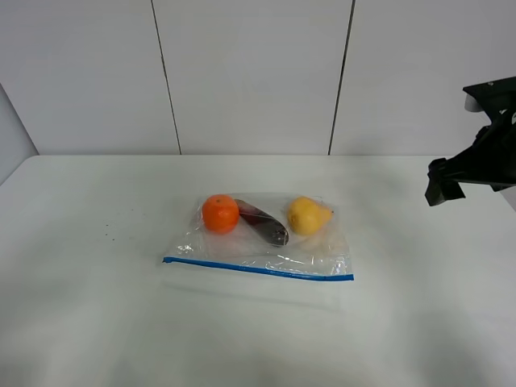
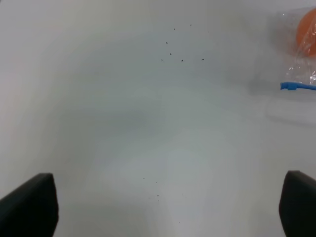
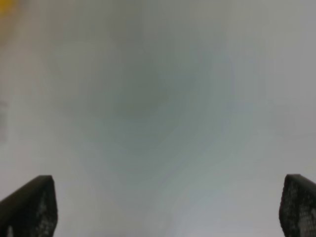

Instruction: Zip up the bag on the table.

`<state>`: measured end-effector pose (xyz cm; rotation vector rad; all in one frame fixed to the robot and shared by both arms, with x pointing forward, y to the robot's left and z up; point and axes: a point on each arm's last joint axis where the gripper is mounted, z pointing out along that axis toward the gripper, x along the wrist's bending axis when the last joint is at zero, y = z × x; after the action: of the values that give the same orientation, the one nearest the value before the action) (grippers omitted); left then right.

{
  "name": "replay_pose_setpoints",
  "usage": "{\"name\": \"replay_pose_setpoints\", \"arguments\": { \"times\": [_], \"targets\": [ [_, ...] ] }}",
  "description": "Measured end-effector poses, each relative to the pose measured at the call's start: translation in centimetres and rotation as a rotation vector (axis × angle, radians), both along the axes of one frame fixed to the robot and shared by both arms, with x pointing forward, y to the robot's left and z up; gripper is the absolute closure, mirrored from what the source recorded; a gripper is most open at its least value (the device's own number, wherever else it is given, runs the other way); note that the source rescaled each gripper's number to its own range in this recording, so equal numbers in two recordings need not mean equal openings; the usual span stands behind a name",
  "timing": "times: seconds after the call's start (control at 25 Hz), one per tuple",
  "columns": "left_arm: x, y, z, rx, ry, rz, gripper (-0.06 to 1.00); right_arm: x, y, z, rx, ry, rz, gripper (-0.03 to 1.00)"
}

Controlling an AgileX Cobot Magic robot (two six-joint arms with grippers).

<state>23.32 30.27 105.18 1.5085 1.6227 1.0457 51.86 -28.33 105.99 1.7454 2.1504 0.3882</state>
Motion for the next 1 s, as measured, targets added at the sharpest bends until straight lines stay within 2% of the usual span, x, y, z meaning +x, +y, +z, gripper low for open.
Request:
{"name": "replay_pose_setpoints", "arguments": {
  "times": [0.16, 0.4, 0.8, 1.0],
  "targets": [
    [0.0, 0.0, 0.0, 0.0, 0.0, 0.0, -0.06, -1.6, 1.5, 2.2, 0.036, -0.076, 0.048, -0.03],
    [0.0, 0.0, 0.0, 0.0, 0.0, 0.0, -0.06, -5.4, 1.2, 4.8, 0.077, -0.206, 0.045, -0.03],
    [0.0, 0.0, 0.0, 0.0, 0.0, 0.0, -0.06, -13.7, 0.3, 4.3, 0.132, -0.483, 0.016, -0.03],
    [0.0, 0.0, 0.0, 0.0, 0.0, 0.0, -0.06, -17.4, -0.1, 4.7, 0.145, -0.555, 0.015, -0.03]
  ]
}}
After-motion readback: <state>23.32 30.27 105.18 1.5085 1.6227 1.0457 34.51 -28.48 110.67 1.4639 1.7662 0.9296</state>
